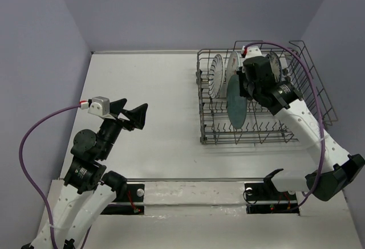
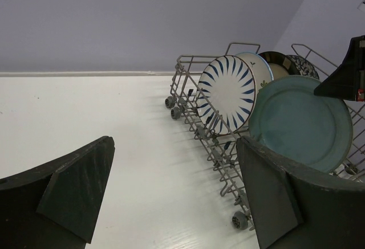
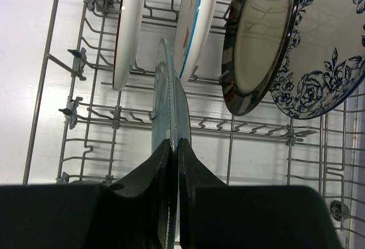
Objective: Load the plates into the dish rack
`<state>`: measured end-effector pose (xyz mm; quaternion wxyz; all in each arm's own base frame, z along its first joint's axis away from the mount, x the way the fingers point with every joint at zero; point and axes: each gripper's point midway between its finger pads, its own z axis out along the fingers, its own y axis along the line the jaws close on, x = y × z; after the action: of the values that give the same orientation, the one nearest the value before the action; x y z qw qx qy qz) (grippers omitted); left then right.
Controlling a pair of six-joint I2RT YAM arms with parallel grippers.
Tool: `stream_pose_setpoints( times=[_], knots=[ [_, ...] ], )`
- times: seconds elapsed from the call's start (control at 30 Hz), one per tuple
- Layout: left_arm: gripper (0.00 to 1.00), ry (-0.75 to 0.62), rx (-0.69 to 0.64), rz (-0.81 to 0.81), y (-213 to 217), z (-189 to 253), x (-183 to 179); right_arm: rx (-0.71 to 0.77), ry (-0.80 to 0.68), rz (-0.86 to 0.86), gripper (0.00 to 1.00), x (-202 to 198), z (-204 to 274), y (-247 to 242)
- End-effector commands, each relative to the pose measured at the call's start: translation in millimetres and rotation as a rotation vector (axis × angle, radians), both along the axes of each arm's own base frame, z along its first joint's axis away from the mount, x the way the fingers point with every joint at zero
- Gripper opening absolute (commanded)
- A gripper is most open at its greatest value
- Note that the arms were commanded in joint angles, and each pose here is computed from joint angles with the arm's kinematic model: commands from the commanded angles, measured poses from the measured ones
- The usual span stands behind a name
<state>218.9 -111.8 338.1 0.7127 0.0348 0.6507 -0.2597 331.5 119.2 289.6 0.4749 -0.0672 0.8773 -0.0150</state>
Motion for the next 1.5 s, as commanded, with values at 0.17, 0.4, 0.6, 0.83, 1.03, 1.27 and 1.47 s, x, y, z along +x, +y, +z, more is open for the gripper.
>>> stream_pose_setpoints(
  times=[0.17,0.4,0.6,0.83,1.03,1.27,1.47],
  knots=[
    [0.99,-0.034,-0.001,-0.003,-1.8,6.3,2.1,0.043,0.039,0.059,0.25,1.4,-6.7,17.9],
    [0.99,-0.033,0.001,-0.003,-1.9,6.0,2.5,0.05,0.08,0.056,0.34,-1.8,-21.1,25.2],
    [0.99,-0.035,-0.003,-0.005,-2.1,6.7,2.0,0.084,0.102,0.052,0.42,-9.1,-29.8,29.5],
    [0.99,-0.034,0.0,-0.009,-2.9,6.0,1.8,0.086,0.126,0.033,0.52,-11.4,-44.6,28.2],
    [0.99,-0.036,0.0,-0.005,-1.9,6.3,1.9,0.09,0.119,0.017,0.53,-9.7,-46.8,27.3],
    [0.99,-0.037,-0.002,-0.006,-2.0,6.7,1.4,0.099,0.117,0.01,0.66,-10.4,-49.0,27.1],
    [0.99,-0.034,0.0,-0.006,-2.2,6.0,1.7,0.165,0.053,0.02,0.81,-13.2,-22.0,29.4]
  ],
)
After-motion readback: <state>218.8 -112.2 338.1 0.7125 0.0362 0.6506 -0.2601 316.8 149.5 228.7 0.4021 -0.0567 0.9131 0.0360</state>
